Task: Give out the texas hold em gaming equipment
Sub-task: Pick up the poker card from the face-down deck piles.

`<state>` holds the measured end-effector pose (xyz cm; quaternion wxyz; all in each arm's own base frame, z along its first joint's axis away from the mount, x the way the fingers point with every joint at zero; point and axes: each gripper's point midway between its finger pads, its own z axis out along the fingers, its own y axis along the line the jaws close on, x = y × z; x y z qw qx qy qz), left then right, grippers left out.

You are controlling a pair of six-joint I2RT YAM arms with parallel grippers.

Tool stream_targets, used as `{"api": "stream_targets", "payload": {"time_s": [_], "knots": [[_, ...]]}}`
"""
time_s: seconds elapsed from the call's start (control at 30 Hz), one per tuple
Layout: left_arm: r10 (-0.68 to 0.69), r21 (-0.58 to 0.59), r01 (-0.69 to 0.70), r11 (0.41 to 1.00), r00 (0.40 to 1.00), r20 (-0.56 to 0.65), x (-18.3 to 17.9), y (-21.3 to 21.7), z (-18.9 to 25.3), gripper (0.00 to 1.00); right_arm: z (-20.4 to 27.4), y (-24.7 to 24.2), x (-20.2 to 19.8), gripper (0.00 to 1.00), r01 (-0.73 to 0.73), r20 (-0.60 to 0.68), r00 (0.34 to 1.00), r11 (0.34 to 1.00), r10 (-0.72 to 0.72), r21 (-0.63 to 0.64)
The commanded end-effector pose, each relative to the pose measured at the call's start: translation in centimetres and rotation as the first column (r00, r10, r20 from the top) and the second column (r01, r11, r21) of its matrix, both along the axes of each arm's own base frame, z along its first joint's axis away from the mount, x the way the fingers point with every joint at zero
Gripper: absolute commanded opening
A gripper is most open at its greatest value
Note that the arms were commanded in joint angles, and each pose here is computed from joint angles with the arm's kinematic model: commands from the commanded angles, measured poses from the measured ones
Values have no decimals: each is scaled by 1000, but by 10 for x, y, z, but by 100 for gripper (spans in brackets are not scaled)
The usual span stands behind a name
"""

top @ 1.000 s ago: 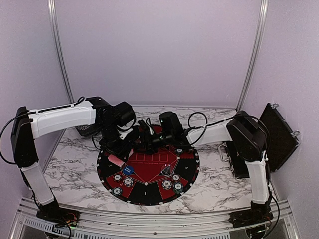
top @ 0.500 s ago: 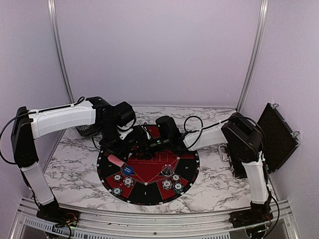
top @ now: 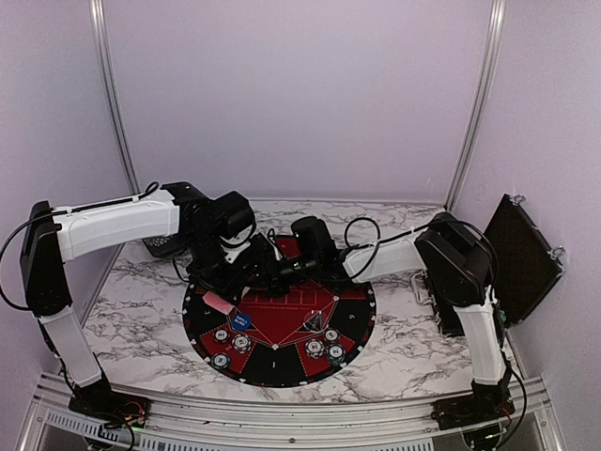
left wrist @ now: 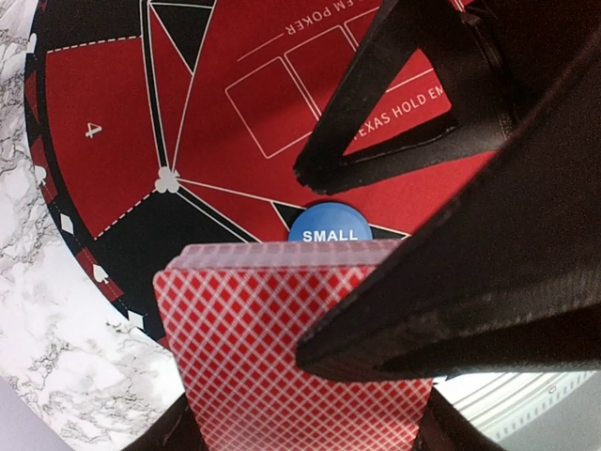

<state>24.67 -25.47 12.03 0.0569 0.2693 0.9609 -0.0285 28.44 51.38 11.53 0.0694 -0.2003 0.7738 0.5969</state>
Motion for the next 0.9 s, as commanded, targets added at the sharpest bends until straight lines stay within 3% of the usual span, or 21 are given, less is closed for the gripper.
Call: {"api": "stream_targets", "payload": {"time_s": [0.0,0.87], "knots": [[-15,-38,17,999,999,44,0,-3,24,53,0,4,7,64,21,26,999,1000,-20,-11],[-10,-35,12,999,999,47,0,-1,24,53,14,-12,15,61,64,46,997,998,-64,-3]]}}
